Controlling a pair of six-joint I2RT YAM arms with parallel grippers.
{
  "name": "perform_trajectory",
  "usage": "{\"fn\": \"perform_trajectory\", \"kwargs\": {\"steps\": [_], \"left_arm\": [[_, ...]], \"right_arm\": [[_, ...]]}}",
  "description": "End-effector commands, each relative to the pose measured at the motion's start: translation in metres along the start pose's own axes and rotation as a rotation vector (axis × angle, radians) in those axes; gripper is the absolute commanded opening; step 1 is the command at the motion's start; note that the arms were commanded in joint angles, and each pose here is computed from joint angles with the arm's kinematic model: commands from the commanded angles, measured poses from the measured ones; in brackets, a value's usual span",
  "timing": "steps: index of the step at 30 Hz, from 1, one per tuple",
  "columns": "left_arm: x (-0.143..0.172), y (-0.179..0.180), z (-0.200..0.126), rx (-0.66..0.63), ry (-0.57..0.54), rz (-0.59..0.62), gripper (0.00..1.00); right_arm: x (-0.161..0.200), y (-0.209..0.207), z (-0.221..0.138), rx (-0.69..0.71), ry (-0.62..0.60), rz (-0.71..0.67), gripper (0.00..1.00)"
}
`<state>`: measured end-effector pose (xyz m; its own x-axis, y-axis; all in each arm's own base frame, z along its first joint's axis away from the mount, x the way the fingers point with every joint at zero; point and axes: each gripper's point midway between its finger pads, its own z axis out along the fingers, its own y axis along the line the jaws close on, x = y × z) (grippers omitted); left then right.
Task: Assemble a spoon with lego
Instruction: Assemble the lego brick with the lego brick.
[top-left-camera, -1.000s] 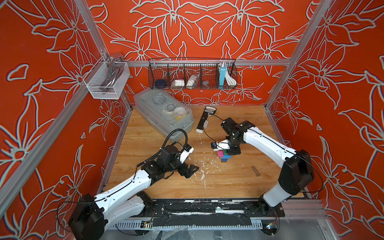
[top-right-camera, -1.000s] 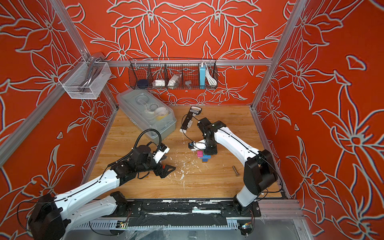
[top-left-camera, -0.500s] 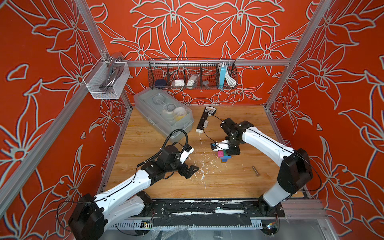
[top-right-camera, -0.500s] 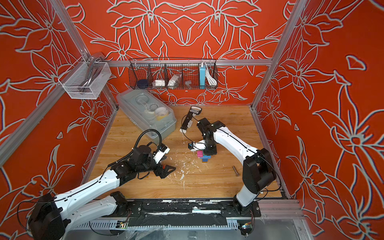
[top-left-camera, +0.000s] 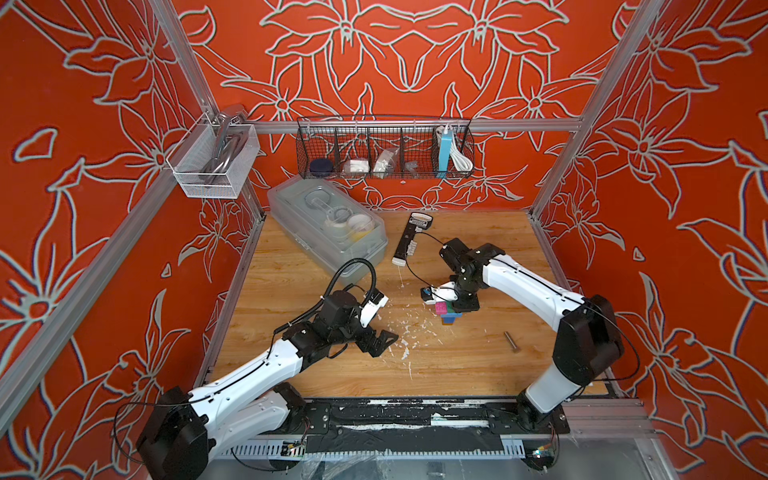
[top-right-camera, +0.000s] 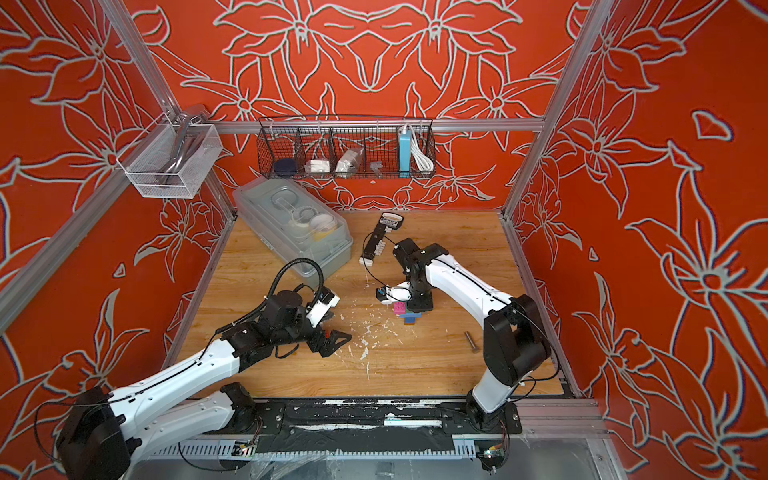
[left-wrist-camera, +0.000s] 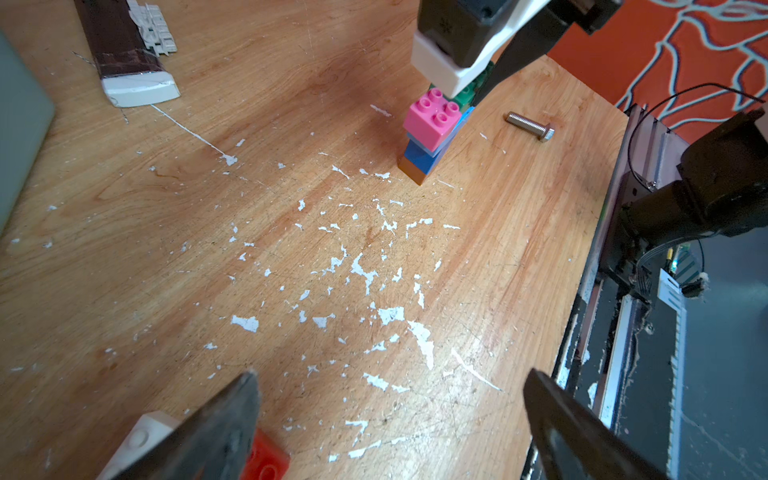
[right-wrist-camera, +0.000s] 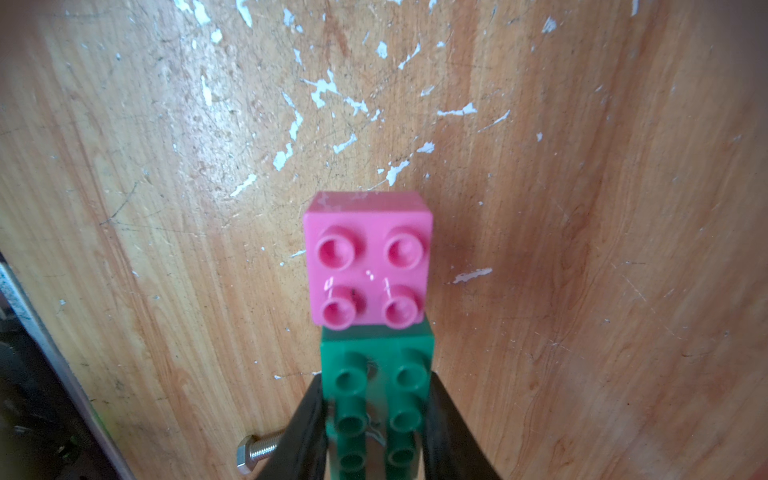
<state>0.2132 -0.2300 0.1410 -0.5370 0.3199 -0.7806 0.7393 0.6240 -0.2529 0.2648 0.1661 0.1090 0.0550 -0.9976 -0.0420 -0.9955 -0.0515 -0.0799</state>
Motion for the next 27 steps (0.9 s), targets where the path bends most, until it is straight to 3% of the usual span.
{"fn": "perform_trajectory", "kwargs": {"steps": [1, 27], "left_arm": [[-0.005, -0.002, -0.001, 0.000, -0.005, 0.028, 0.98], [-0.003, -0.001, -0.001, -0.017, 0.009, 0.036, 0.98]], "right_arm": [[0.000, 0.010, 0.009, -0.045, 0.007, 0.008, 0.00], [-0.005, 0.016, 0.043, -0.104, 0.084, -0.001, 0.00]]}}
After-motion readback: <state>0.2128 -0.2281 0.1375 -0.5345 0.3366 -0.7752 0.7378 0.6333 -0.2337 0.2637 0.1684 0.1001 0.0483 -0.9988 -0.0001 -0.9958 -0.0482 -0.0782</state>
